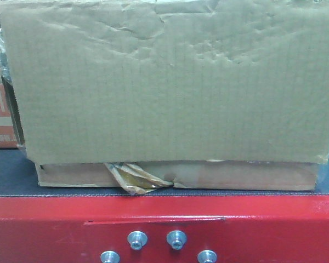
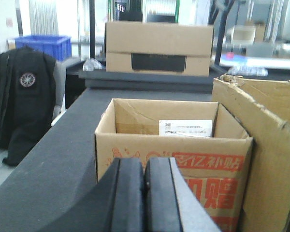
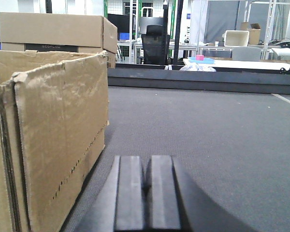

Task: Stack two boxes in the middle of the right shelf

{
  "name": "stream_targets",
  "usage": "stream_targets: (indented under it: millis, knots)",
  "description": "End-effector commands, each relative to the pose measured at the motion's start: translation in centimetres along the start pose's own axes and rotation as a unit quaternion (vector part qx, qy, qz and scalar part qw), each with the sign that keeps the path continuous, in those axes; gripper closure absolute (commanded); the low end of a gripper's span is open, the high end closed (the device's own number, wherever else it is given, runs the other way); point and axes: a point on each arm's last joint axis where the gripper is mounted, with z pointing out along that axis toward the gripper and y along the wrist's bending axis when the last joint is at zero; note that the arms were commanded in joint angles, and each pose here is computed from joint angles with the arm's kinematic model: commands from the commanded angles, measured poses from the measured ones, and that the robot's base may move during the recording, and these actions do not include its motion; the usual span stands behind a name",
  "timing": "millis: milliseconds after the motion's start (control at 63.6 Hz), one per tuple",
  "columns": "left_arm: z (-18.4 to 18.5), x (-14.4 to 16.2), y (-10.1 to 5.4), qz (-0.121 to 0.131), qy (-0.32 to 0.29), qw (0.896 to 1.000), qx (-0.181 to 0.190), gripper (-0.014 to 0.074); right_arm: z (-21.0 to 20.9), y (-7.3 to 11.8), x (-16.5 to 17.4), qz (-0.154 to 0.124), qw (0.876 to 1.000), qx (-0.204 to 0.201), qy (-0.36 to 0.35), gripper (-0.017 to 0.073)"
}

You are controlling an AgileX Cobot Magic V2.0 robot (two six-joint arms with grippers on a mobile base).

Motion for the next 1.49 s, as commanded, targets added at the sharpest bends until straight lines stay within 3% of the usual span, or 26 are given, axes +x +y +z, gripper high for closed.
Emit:
stream_targets:
  millis: [0,267,409,644,848,943,1084,1226,1304,1398,1477]
  knots:
    - [0.4,-2.9,0.1,0.002,0.036,0.999,-0.005,0.0695,0.0,0.0,-0.2,-0.002,1.000,0.003,-0.013,0.0721]
    - [5.2,-10.8,0.2,0.001,0.201,0.980,-0.016,0.0695,0.0,0.0,-0.2,-0.002,1.000,0.003,-0.013,0.0721]
    - [8.0,-14.0,0.1,0.001,0.204,0.979,-0.016,0.0695,0.0,0.0,-0.2,-0.002,1.000,0.003,-0.013,0.0721]
    - [11.1,-16.9,0.0,-0.002,0.177,0.984,-0.013,0.0695,0.0,0.0,-0.2,-0.002,1.000,0.003,-0.013,0.0721]
    - [17.3,-15.9,0.0,0.000,0.300,0.954,-0.019,0.0695,0.0,0.0,-0.2,-0.002,1.000,0.003,-0.013,0.0721]
    - [20.7,-15.0,-0.1,0.023,0.332,0.943,-0.008,0.0695,0.0,0.0,-0.2,-0.002,1.000,0.003,-0.013,0.0721]
    - [25.4,-12.9,0.3,0.028,0.392,0.919,0.012,0.0695,0.0,0.0,-0.2,-0.002,1.000,0.003,-0.013,0.0721]
    - [28.7,-11.4,2.5,-0.004,0.411,0.911,0.031,0.0695,0.0,0.0,-0.2,-0.002,1.000,0.003,-0.013,0.0721]
    - [29.9,-10.7,4.2,-0.018,0.417,0.909,0.020,0.0695,0.0,0.0,-0.2,-0.002,1.000,0.003,-0.013,0.0721]
    - [30.7,-9.3,6.0,-0.020,0.434,0.901,-0.004,0.0692,0.0,0.0,-0.2,-0.002,1.000,0.003,-0.013,0.0721]
    - [31.1,-8.4,6.6,-0.015,0.448,0.894,-0.012,0.0656,0.0,0.0,-0.2,-0.002,1.000,0.003,-0.013,0.0721]
